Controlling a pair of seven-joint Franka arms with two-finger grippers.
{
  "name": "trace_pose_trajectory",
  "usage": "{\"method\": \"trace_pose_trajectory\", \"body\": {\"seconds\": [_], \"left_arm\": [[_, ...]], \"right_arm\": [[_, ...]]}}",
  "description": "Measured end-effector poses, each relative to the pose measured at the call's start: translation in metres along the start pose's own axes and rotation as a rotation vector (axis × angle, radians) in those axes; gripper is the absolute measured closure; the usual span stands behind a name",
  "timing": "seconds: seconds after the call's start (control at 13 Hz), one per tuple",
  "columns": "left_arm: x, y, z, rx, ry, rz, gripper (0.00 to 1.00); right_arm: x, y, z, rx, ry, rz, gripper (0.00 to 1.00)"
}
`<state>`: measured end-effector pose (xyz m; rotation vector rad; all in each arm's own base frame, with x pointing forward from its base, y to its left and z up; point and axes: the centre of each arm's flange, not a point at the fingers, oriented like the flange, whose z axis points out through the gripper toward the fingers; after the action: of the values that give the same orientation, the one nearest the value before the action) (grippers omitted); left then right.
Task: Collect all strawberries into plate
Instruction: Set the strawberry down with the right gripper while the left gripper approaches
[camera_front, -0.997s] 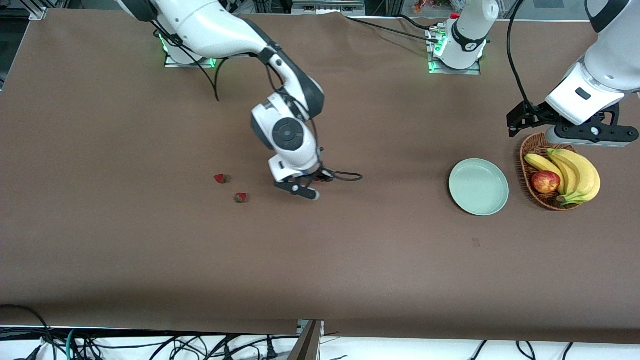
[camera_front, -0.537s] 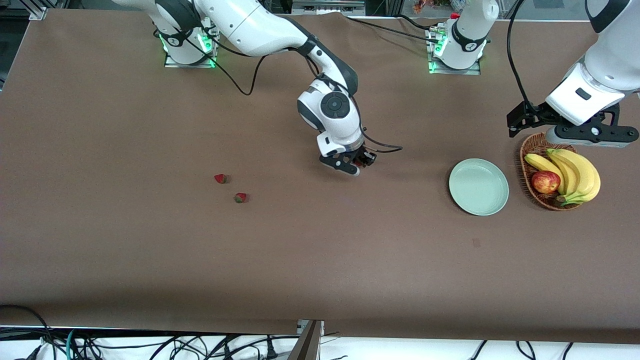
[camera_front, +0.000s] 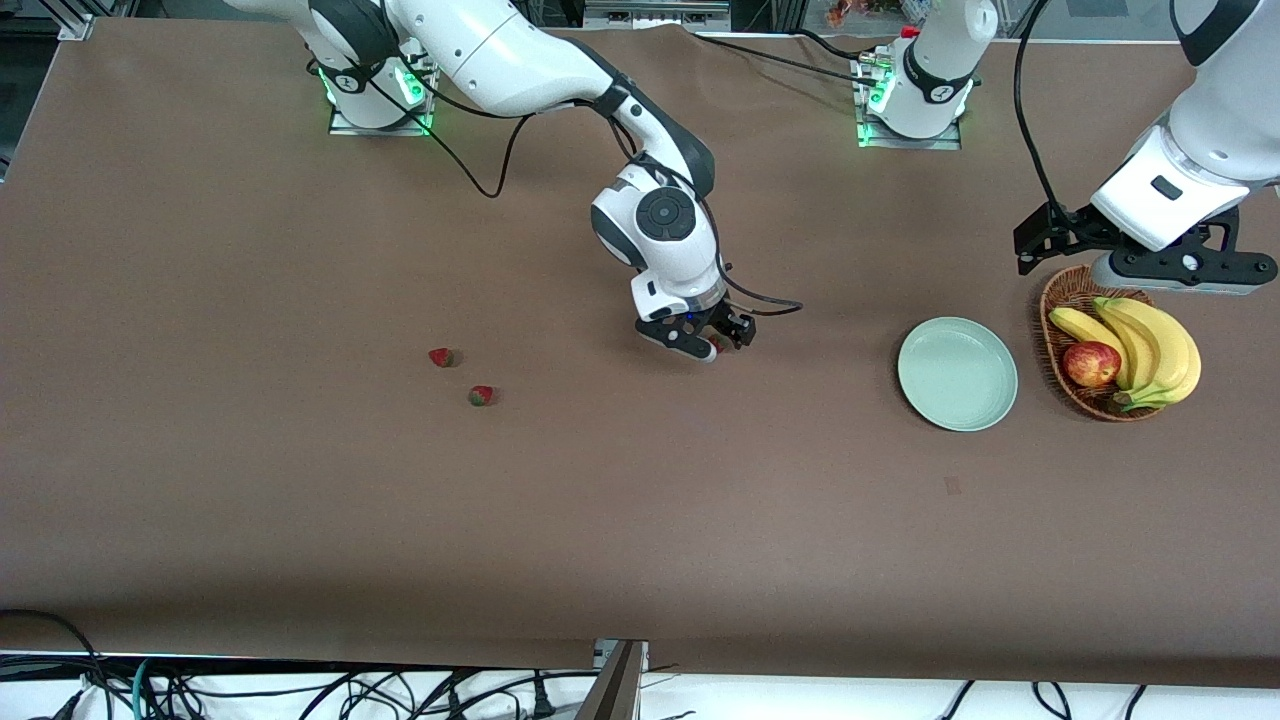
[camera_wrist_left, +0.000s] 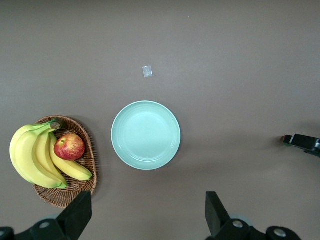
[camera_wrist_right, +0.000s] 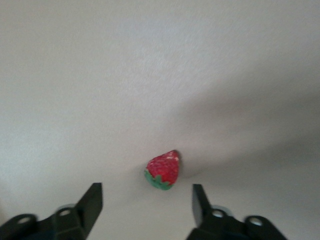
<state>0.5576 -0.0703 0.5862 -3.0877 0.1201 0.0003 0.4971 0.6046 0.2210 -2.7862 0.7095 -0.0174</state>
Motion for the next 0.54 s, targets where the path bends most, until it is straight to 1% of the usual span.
{"method": "trace_pose_trajectory", "body": {"seconds": [0.08, 0.15, 0.31, 0.46, 0.54], "left_arm": [[0.0, 0.001, 0.001, -0.023, -0.004, -0.004, 0.0], [0.001, 0.002, 0.004, -0.043, -0.013, -0.008, 0.0], [0.006, 0.001, 0.018, -0.068, -0.046, -0.014, 0.0], [0.013, 0.002, 0.039, -0.118, -0.093, -0.019, 0.0], [0.016, 0.006, 0.053, -0.15, -0.132, -0.019, 0.0]], "right_arm": [[0.006, 0.0, -0.007, -0.021, 0.006, 0.0, 0.02], [0.015, 0.001, -0.017, -0.044, 0.015, -0.006, 0.0], [0.045, 0.008, -0.043, -0.108, 0.026, -0.056, 0.0], [0.094, 0.024, -0.071, -0.166, 0.016, -0.128, 0.0], [0.123, 0.036, -0.084, -0.193, 0.003, -0.172, 0.0]]}}
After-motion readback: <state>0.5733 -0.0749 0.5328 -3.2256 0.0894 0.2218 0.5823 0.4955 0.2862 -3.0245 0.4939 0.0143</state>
